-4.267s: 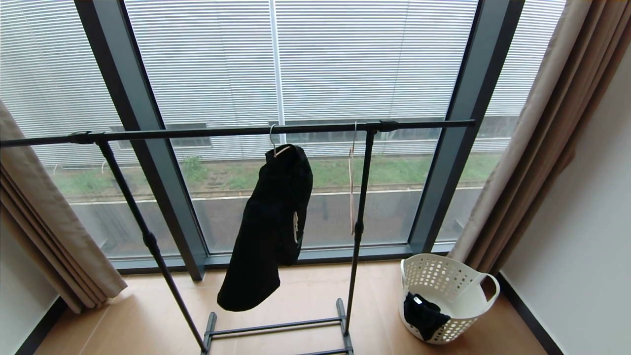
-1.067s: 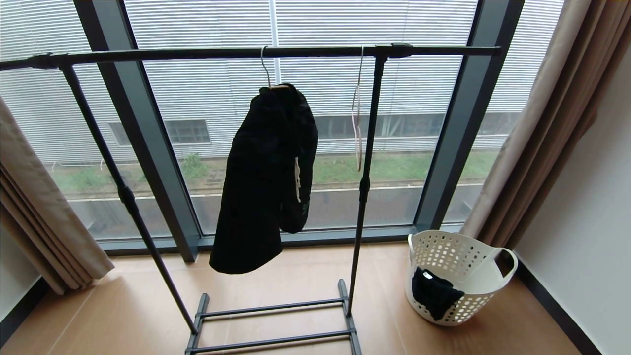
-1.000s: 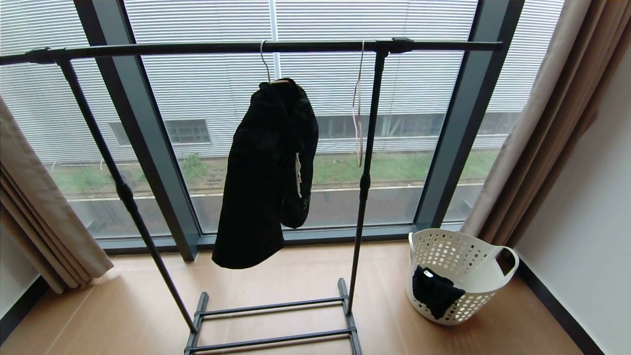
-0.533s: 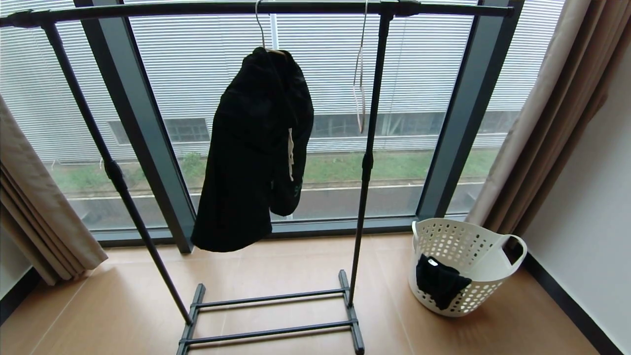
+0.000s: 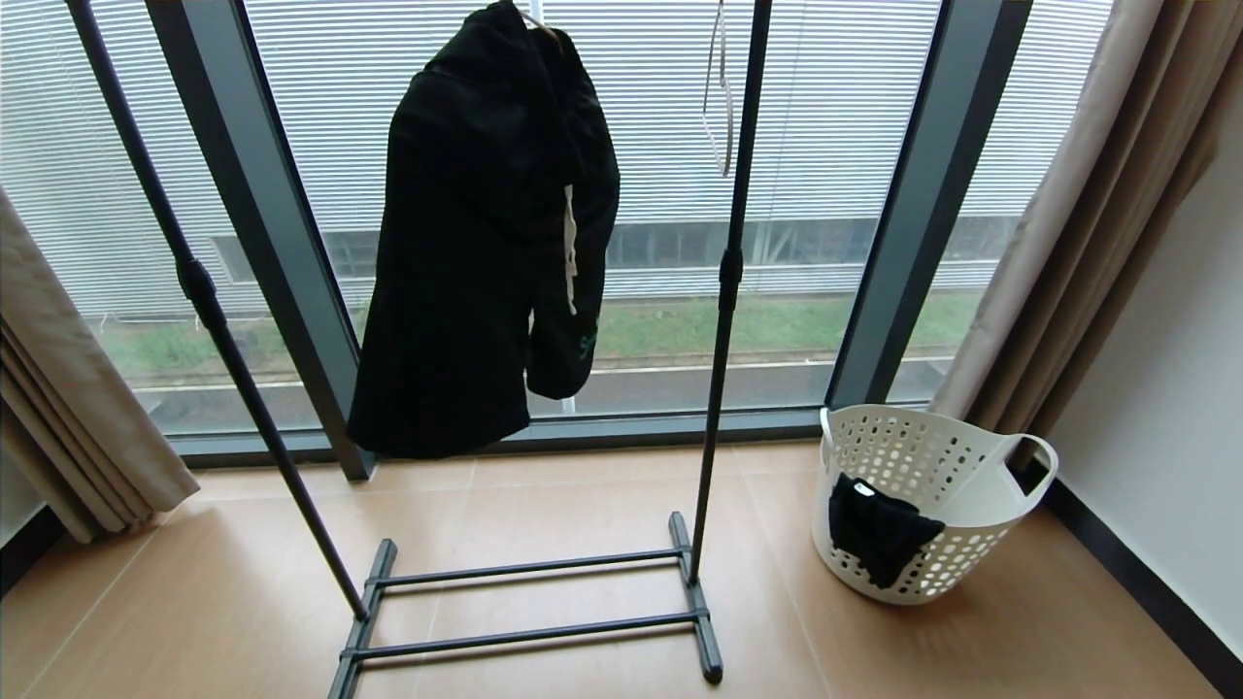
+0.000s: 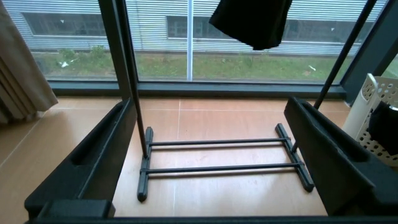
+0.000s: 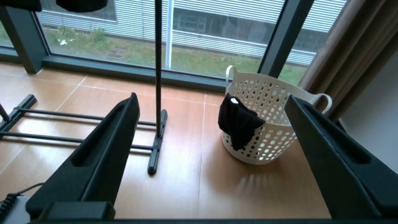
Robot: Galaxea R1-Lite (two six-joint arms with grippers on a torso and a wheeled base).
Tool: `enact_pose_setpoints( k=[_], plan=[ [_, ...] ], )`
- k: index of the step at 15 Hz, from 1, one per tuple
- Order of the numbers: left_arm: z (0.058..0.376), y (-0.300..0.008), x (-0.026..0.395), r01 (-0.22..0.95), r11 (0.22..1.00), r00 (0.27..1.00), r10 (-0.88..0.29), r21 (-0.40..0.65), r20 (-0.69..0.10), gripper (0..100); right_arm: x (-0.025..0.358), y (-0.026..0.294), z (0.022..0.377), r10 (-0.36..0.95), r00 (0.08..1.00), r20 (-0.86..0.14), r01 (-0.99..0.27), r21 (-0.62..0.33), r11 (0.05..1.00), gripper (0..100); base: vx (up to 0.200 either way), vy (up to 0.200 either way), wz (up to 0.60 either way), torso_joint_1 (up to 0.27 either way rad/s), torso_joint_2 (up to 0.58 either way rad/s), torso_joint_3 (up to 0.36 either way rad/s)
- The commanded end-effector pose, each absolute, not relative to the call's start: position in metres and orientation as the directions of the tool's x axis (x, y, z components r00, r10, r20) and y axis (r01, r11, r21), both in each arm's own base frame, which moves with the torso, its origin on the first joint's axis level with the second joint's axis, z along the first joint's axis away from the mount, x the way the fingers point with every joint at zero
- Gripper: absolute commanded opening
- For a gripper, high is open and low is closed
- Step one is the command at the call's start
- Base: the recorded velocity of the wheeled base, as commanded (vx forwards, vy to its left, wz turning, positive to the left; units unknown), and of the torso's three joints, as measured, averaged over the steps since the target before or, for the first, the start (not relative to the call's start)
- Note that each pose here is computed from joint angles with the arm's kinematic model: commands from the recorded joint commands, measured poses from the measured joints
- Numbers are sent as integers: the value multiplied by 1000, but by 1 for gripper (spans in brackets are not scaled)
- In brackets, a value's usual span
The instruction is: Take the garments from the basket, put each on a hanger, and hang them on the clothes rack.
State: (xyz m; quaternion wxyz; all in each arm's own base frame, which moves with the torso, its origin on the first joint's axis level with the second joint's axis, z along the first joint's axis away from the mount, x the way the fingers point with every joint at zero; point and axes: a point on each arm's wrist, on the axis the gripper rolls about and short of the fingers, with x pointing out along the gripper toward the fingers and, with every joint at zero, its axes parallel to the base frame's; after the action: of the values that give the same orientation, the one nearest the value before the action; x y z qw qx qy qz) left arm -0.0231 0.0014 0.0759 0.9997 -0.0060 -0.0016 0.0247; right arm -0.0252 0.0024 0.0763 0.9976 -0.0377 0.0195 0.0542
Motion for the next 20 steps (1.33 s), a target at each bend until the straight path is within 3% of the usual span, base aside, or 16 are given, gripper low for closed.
enact_pose_setpoints(
  k=[1,5,12,15,20],
  plan=[
    [76,1,-23,-49,999,999,49,-12,3,100,-25,2,76,107,993,-43,-110,-73,991,100,0,0,0,-124,408,261],
    [76,1,-23,-49,999,999,49,-12,3,100,-25,2,76,107,993,-44,-110,-73,991,100,0,0,0,-40,103,70],
    [76,1,-23,-51,999,999,51,-12,3,100,-25,2,76,107,993,-44,-110,-73,991,100,0,0,-600,1,7,5],
    [76,1,-23,-52,999,999,52,-11,-2,100,-25,2,76,107,993,-46,-110,-73,991,100,0,0,0,0,0,0],
    [76,1,-23,-52,999,999,52,-11,-2,100,-25,2,76,107,993,-44,-110,-73,991,100,0,-200,0,3,1,2]
  ],
)
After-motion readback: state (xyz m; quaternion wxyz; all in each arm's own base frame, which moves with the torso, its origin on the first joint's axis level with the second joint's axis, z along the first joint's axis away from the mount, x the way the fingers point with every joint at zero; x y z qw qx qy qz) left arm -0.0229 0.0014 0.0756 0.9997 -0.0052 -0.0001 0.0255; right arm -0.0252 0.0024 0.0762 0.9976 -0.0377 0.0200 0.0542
